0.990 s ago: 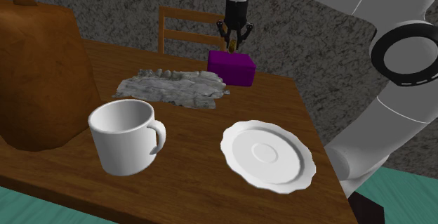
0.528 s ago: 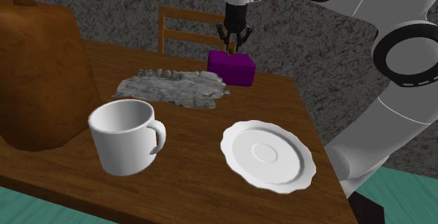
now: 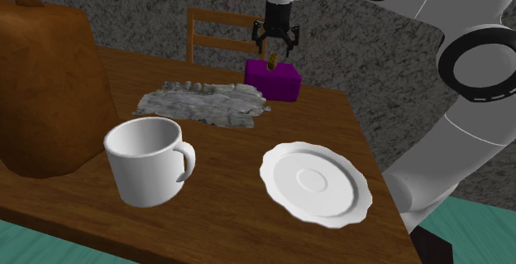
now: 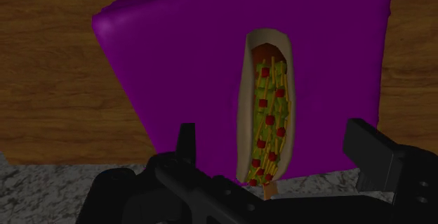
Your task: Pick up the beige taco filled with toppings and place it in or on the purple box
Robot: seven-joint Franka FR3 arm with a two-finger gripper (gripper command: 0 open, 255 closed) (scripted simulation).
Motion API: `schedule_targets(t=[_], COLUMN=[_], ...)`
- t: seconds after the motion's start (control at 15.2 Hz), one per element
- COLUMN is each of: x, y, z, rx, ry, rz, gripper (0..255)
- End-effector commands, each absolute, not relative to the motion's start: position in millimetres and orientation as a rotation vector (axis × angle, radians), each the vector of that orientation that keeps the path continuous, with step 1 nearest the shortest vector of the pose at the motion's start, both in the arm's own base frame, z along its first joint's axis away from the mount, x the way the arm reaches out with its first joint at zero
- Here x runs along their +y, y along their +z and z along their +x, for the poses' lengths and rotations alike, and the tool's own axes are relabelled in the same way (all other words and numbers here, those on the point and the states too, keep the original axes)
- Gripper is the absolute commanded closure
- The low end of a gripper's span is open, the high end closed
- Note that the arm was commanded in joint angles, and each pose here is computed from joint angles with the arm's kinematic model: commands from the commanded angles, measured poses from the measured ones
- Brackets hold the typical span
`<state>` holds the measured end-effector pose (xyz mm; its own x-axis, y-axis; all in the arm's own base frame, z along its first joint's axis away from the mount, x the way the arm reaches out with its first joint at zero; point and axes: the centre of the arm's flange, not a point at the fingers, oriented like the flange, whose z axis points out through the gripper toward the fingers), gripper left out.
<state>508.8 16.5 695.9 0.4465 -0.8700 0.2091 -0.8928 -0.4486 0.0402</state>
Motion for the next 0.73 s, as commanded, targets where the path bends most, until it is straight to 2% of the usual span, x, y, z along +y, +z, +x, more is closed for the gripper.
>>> schedule_targets(t=[0.0,0.13,0.66], x=[19.5,24.3,24.3], y=[716.5,739.6,739.6], z=[507.1,505.7,505.7], rx=[-1.563,-1.563,-1.563], ry=[0.237,0.237,0.237], rz=[2.546,2.546,2.546], gripper=[0,0,0])
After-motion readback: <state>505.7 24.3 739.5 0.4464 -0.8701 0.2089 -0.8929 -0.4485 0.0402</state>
